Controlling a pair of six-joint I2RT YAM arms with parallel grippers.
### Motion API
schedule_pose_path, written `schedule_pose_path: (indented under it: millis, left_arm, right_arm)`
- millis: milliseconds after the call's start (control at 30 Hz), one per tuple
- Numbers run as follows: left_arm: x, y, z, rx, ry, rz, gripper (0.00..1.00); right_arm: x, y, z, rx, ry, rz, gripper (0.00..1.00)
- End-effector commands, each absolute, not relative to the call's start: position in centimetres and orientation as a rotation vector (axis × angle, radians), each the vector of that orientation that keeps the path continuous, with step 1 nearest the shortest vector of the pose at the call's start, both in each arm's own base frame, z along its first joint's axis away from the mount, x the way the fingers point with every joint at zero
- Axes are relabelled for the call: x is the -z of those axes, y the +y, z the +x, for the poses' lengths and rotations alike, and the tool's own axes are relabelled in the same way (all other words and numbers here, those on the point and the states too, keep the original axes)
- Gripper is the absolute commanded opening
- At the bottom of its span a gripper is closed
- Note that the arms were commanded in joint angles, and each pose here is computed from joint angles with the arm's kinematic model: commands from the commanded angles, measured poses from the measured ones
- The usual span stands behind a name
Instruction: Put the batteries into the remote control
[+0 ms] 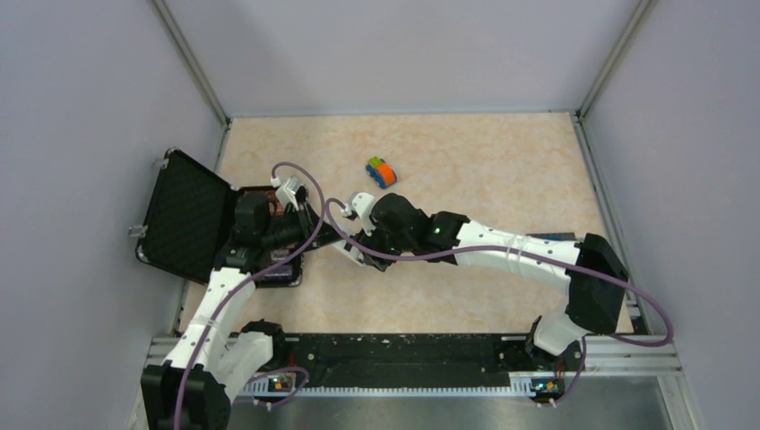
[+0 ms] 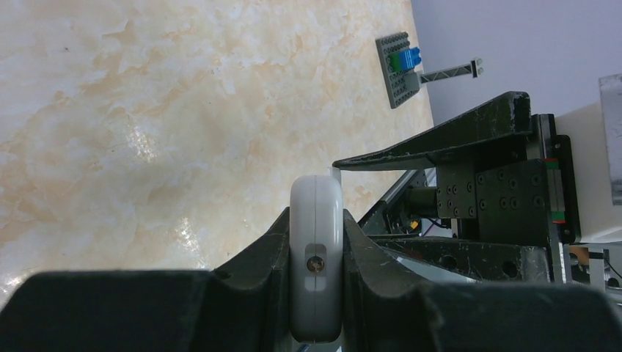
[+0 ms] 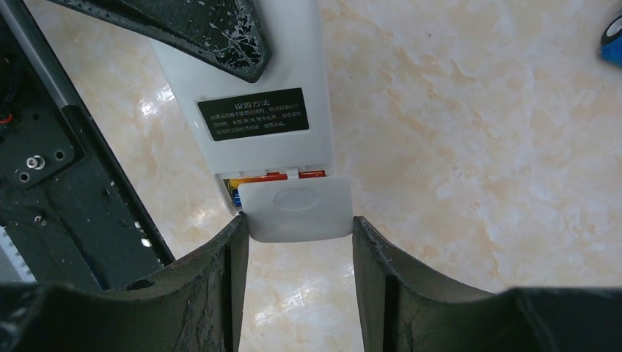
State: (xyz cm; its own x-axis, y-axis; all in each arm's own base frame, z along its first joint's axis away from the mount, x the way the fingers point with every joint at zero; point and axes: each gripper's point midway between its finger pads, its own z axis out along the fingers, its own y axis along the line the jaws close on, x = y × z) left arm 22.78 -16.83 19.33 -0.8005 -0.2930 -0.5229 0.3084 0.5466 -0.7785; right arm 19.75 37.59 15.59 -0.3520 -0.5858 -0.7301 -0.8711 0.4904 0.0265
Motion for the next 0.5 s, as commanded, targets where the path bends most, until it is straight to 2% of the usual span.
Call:
schedule_pose_path:
  millis: [0, 467]
  left_arm:
    - [-21.64, -17.34, 23.13, 1.276, 2.082, 0.098, 0.00]
    - [-21.56, -17.47, 23.16, 1.287, 2.083, 0.116, 0.00]
  right_arm:
    - [-17.51, 39.44, 19.70, -0.607, 2.011, -1.196, 0.42]
    - [-17.83, 39.98, 19.31, -0.648, 1.990, -1.221, 0.42]
